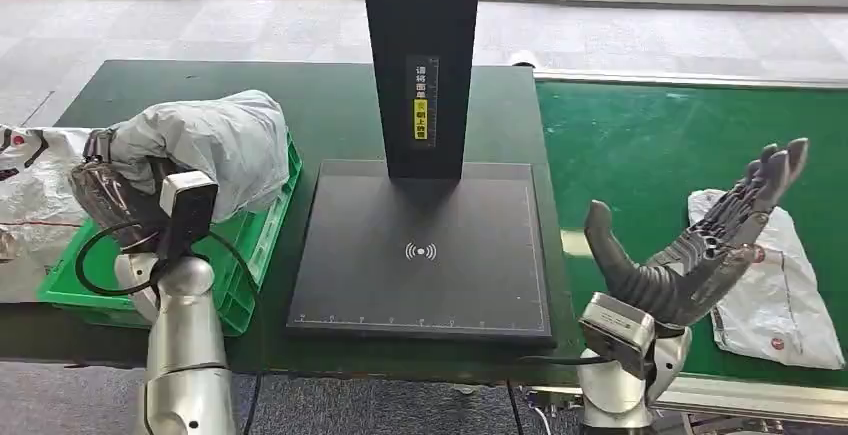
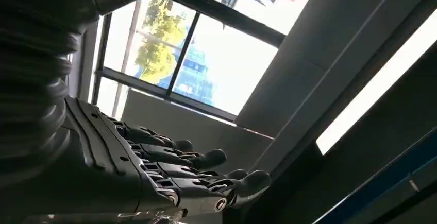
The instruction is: Moved the parcel from conveyor to table for the left to box.
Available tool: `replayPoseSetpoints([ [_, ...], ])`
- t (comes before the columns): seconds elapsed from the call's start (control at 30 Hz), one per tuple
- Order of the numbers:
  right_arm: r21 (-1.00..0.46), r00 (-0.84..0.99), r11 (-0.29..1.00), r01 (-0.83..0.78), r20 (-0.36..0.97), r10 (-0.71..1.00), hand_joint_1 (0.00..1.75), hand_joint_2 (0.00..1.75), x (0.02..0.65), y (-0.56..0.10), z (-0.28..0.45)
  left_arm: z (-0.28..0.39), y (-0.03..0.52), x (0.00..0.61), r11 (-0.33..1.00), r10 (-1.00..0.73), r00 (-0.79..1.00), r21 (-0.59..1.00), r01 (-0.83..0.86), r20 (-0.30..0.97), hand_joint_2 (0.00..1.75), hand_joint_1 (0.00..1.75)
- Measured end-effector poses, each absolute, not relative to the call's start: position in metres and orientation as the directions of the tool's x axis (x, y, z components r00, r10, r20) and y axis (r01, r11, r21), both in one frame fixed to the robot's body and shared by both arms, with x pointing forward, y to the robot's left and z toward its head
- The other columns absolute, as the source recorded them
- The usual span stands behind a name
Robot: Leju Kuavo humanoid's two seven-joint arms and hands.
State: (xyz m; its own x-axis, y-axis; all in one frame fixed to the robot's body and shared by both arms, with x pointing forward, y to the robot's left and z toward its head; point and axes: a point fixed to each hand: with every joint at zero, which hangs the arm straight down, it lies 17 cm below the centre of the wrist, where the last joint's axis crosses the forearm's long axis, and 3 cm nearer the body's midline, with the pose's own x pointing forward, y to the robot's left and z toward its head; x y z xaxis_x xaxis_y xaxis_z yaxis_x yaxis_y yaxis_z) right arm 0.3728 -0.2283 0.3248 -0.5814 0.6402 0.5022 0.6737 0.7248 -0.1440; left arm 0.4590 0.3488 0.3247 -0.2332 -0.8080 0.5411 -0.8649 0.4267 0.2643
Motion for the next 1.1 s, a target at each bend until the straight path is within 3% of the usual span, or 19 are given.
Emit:
replayPoseSetpoints([
  [0.27,-0.154,-0.573,0.723,0.674,0.51,0.642,0.0,1.75,0.375,-0.229,0.32,0.315,0.378,0.452,0.376,-0.801,-0.172,0.258,-0.89,0.573,1.75,1.75],
  [1.1,-0.165,-0.557,0.716,0.679,0.52,0.648,0.0,1.75,0.377,-0.233,0.314,0.312,0.394,0.446,0.357,-0.789,-0.159,0.232,-0.905,0.593,1.75,1.75],
])
